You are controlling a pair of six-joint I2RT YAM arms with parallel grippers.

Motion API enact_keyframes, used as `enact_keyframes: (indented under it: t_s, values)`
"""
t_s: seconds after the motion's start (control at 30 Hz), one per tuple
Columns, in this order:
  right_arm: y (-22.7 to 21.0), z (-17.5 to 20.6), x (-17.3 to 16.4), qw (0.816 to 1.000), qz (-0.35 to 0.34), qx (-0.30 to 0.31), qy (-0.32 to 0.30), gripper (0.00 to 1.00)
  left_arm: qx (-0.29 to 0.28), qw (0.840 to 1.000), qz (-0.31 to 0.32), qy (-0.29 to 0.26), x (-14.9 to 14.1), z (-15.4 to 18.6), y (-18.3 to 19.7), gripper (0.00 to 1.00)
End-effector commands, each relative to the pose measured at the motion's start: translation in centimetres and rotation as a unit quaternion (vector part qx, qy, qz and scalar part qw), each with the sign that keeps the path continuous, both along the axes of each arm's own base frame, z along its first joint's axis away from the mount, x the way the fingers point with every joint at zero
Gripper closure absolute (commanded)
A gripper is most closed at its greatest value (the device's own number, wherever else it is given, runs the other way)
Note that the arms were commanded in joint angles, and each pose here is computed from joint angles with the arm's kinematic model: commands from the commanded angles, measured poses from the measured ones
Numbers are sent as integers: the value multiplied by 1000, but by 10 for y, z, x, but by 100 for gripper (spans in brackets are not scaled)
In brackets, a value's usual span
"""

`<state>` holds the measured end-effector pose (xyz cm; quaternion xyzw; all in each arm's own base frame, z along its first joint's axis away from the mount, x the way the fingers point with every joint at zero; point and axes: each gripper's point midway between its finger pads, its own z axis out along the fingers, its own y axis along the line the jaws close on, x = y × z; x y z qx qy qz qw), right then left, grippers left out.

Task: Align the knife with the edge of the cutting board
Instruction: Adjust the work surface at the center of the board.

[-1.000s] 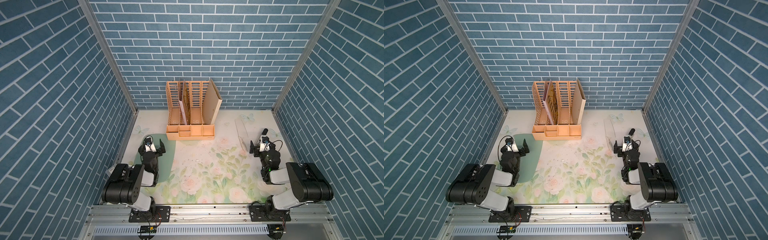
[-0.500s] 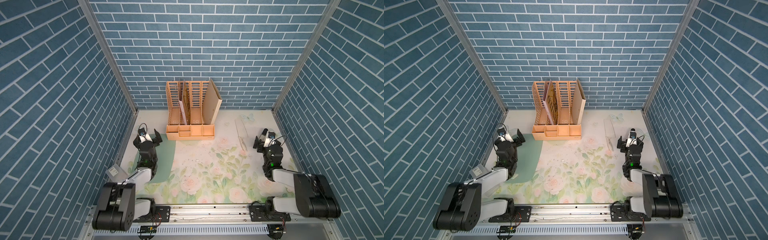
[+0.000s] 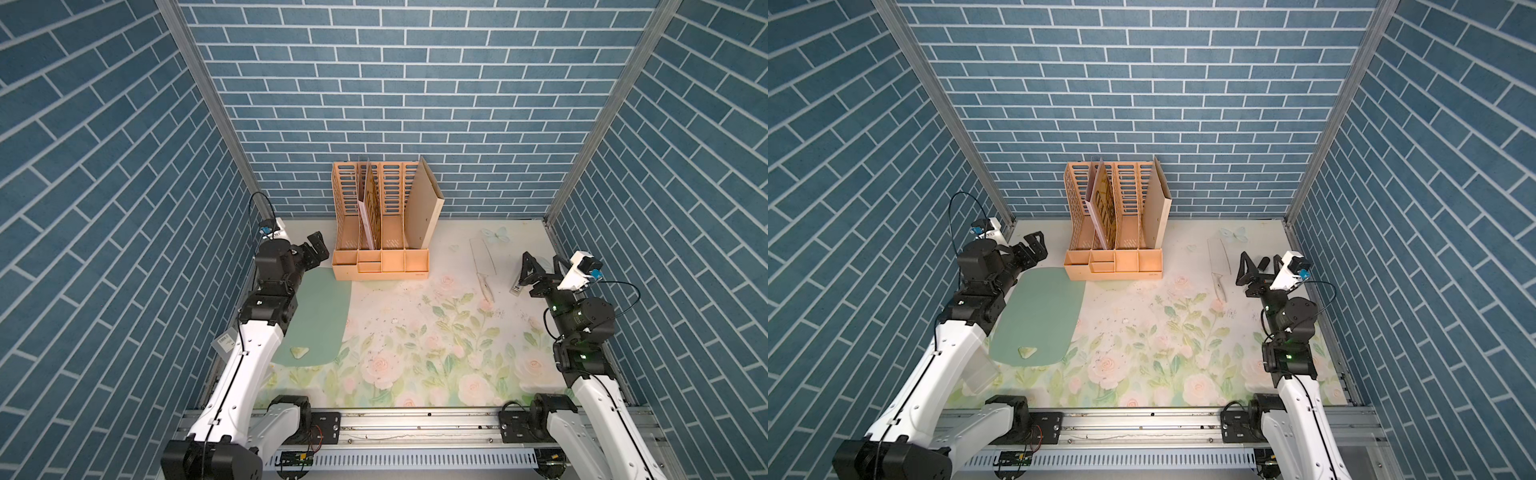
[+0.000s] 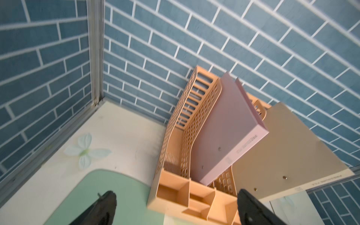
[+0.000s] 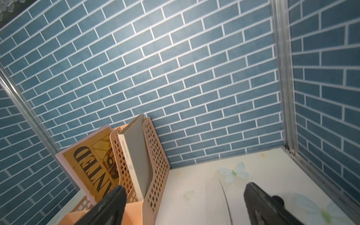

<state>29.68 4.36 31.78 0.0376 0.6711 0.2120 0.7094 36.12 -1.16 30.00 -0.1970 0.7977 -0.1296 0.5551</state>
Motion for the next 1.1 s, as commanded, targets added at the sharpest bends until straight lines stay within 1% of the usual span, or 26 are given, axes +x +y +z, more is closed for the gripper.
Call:
enact_keyframes:
  t_s: [0.0, 0.03, 0.07, 0.1, 0.2, 0.27, 0.3, 0.37, 0.4, 0.47, 0.5, 0.53, 0.6, 0.67, 0.73, 0.8, 0.93, 1.07]
  values:
    - [20, -35, -16, 992, 60, 16, 111, 4, -33, 984, 15, 174, -47, -73, 0, 0]
    - [23, -43, -20, 989, 69, 18, 130, 4, -39, 982, 13, 184, -51, -82, -2, 0]
    - [26, -52, -24, 985, 78, 21, 150, 5, -52, 978, 44, 195, -59, -93, 5, 1]
    - [30, -61, -29, 981, 91, 23, 170, 5, -70, 971, 89, 209, -68, -104, 15, 0]
    - [35, -86, -36, 969, 100, 26, 224, 10, -94, 963, 103, 231, -74, -125, 12, 0]
    - [34, -100, -39, 962, 93, 31, 254, 11, -88, 958, 124, 243, -76, -139, 14, 1]
    - [34, -108, -40, 957, 92, 34, 271, 11, -76, 956, 133, 249, -76, -147, 14, 0]
    - [39, -121, -42, 948, 101, 42, 300, 11, -51, 948, 157, 272, -77, -165, 16, 0]
    - [41, -127, -42, 943, 106, 47, 312, 11, -42, 944, 157, 287, -76, -174, 14, 1]
    - [41, -133, -43, 936, 105, 54, 330, 2, -18, 936, 152, 317, -74, -190, 4, 0]
    - [40, -133, -43, 935, 99, 54, 335, 0, 1, 933, 146, 328, -73, -195, -5, 0]
    - [37, -134, -43, 935, 92, 54, 339, 0, 17, 931, 142, 335, -74, -199, -14, 0]
    - [36, -140, -42, 930, 86, 52, 354, 0, 36, 934, 114, 337, -72, -209, -41, 0]
    - [38, -149, -42, 922, 87, 58, 373, 0, 46, 931, 103, 347, -71, -220, -54, 0]
    - [40, -155, -43, 918, 90, 67, 381, 0, 55, 926, 99, 359, -72, -230, -56, 0]
    - [38, -157, -44, 919, 85, 69, 379, 0, 65, 925, 91, 364, -72, -235, -56, 0]
    - [35, -161, -44, 922, 73, 75, 373, 0, 63, 934, 75, 343, -68, -229, -53, 0]
    - [38, -167, -43, 922, 79, 89, 370, 0, 44, 934, 71, 348, -48, -224, -37, 0]
